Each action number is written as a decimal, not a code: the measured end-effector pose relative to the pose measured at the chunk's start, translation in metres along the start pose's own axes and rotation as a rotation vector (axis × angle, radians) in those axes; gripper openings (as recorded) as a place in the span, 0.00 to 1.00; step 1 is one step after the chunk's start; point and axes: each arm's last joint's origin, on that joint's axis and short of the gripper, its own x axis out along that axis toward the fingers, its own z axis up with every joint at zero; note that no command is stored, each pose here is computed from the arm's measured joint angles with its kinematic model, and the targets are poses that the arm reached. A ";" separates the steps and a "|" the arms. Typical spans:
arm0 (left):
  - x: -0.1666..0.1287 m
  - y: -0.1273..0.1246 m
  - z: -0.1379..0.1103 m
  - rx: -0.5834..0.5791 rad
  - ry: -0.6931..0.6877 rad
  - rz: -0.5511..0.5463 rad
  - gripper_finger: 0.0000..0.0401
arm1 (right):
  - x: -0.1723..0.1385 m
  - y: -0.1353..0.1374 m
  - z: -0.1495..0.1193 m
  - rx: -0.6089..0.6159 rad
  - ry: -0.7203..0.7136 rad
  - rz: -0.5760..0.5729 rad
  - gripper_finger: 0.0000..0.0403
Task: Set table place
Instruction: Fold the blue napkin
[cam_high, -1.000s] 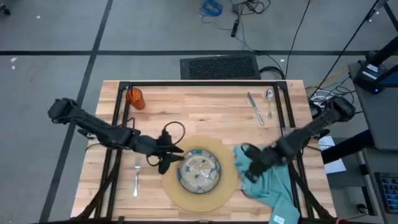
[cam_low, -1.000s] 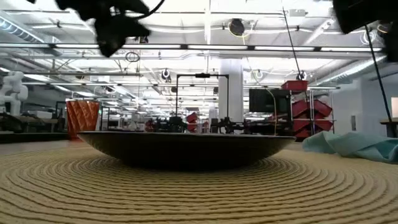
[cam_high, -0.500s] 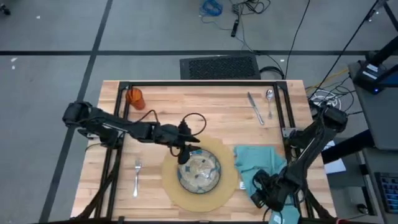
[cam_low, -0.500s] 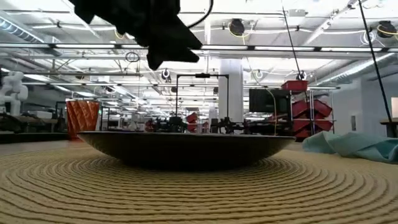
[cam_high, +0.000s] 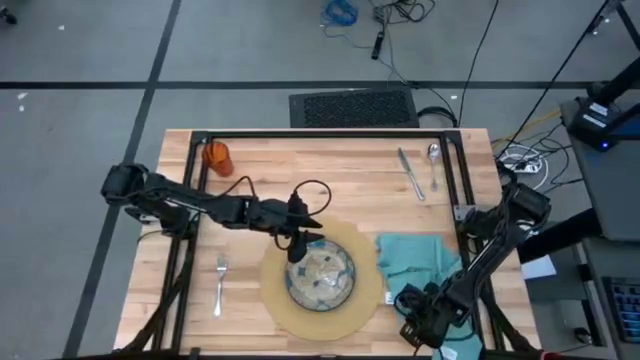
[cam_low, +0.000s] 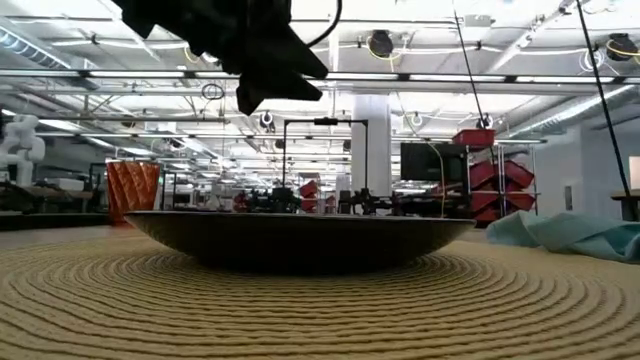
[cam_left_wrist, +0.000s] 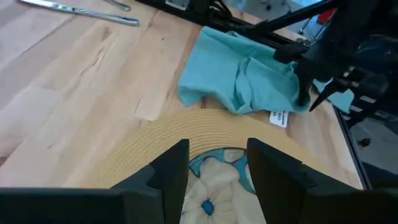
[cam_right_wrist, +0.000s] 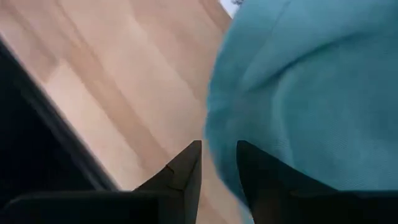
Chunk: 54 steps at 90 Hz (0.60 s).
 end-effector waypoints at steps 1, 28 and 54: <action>0.000 0.000 0.000 0.000 -0.002 -0.001 0.36 | 0.000 0.000 0.000 0.000 0.005 0.000 0.21; 0.000 -0.002 0.005 0.031 -0.048 -0.024 0.36 | -0.027 0.009 0.016 -0.067 0.003 -0.084 0.00; 0.000 -0.004 0.008 0.103 -0.080 -0.034 0.36 | -0.145 0.001 0.087 -0.233 -0.089 -0.401 0.00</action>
